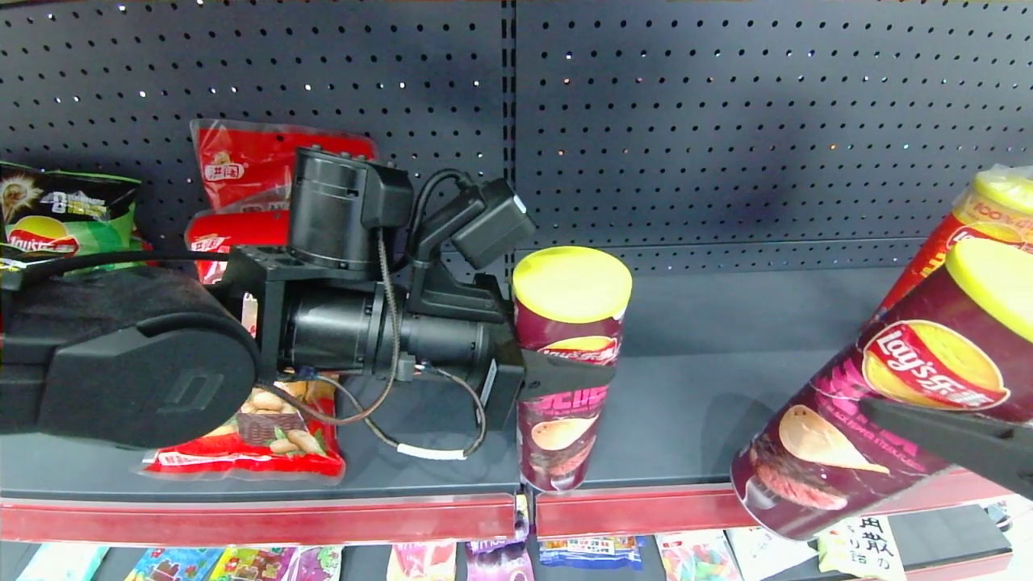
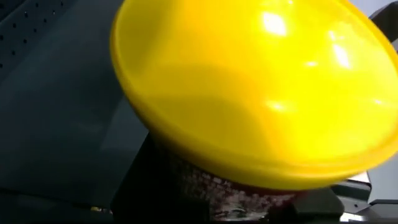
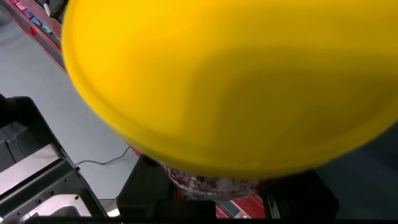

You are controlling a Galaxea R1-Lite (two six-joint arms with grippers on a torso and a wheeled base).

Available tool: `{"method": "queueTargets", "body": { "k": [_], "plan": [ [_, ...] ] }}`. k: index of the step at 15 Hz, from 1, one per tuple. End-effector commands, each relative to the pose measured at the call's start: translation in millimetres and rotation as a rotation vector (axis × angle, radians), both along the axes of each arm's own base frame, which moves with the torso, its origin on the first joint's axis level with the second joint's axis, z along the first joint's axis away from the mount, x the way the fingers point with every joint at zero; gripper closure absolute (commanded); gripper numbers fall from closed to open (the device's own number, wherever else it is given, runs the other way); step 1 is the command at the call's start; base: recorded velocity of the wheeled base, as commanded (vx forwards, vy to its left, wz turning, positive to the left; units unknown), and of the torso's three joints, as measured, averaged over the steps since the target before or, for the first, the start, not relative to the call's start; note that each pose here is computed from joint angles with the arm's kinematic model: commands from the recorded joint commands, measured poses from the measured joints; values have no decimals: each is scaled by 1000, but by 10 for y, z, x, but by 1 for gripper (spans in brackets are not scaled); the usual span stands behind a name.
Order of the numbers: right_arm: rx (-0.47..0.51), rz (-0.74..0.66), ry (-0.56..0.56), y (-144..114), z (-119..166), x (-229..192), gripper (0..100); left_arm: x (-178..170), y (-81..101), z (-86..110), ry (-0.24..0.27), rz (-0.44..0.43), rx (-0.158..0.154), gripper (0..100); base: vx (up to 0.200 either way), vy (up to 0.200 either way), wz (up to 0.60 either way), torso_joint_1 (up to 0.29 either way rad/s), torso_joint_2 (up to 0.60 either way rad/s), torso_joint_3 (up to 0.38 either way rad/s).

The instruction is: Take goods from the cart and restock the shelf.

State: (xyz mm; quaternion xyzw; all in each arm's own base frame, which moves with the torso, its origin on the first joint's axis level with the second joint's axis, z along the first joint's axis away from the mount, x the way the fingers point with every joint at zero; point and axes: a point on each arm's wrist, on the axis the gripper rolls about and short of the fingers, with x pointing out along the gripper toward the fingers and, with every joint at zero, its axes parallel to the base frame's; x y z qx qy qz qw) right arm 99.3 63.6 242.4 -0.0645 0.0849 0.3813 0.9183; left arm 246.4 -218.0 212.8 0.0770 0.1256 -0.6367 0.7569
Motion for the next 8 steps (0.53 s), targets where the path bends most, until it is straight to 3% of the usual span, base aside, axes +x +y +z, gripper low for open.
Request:
{"method": "queueTargets", "body": {
  "k": [1, 6, 8],
  "plan": [
    [-8, 1, 12, 43, 13, 75, 100, -50, 40, -3, 1, 0, 2, 0, 0, 0, 0, 0, 0, 0],
    [-30, 3, 45, 274, 138, 475, 100, -85, 81, -15, -4, 6, -6, 0, 0, 0, 0, 0, 0, 0],
    [-38, 6, 58, 415, 197, 720, 100, -204, 196, -60, 11, 16, 9, 0, 0, 0, 0, 0, 0, 0]
  ]
}}
